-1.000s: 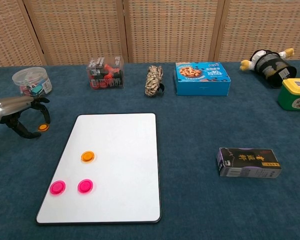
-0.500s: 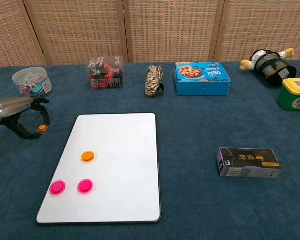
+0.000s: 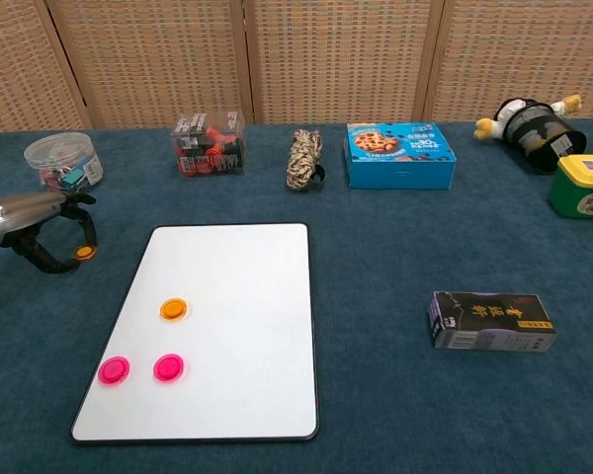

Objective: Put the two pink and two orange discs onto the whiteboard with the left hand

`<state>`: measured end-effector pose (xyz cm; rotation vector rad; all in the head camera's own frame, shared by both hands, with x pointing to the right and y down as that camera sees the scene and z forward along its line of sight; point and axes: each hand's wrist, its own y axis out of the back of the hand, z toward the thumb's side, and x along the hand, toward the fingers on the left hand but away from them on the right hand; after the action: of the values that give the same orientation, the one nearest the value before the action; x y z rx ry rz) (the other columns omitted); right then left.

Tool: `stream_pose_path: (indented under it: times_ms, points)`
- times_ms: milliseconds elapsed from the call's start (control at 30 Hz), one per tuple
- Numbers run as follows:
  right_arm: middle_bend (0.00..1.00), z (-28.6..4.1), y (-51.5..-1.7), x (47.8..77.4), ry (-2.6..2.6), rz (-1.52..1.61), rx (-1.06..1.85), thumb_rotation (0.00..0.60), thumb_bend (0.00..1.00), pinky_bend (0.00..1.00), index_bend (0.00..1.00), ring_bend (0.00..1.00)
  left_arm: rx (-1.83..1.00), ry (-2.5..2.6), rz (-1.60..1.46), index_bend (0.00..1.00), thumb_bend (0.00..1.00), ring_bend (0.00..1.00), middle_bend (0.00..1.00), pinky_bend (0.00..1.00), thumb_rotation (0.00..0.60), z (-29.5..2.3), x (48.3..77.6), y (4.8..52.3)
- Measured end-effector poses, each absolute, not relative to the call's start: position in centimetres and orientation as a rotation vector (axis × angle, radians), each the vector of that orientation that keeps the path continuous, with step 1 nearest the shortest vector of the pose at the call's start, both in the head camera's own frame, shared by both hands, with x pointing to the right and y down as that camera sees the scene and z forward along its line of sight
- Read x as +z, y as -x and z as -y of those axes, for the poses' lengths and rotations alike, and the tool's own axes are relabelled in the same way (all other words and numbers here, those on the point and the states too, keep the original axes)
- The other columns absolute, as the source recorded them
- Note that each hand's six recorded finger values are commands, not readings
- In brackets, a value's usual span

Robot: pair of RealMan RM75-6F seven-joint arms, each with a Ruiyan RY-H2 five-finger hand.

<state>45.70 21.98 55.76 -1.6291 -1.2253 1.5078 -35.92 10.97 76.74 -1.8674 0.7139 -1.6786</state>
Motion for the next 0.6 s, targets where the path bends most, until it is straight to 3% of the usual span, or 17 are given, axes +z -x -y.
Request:
stream_pose_path:
  times_ms: [333, 600]
  points:
    - [0.00, -21.97, -45.63, 55.77, 1.633, 1.226, 1.505, 0.600, 0.03, 0.00, 0.00, 0.00, -1.648, 1.854, -0.749, 0.80, 0.43, 0.00, 0.00, 0.00, 0.600, -10.76, 76.61, 35.44]
    - [0.00, -21.93, -45.55, 55.83, 1.638, 1.224, 1.504, 0.600, 0.03, 0.00, 0.00, 0.00, -1.618, 1.836, -0.792, 0.81, 0.43, 0.00, 0.00, 0.00, 0.600, -10.45, 76.12, 35.42]
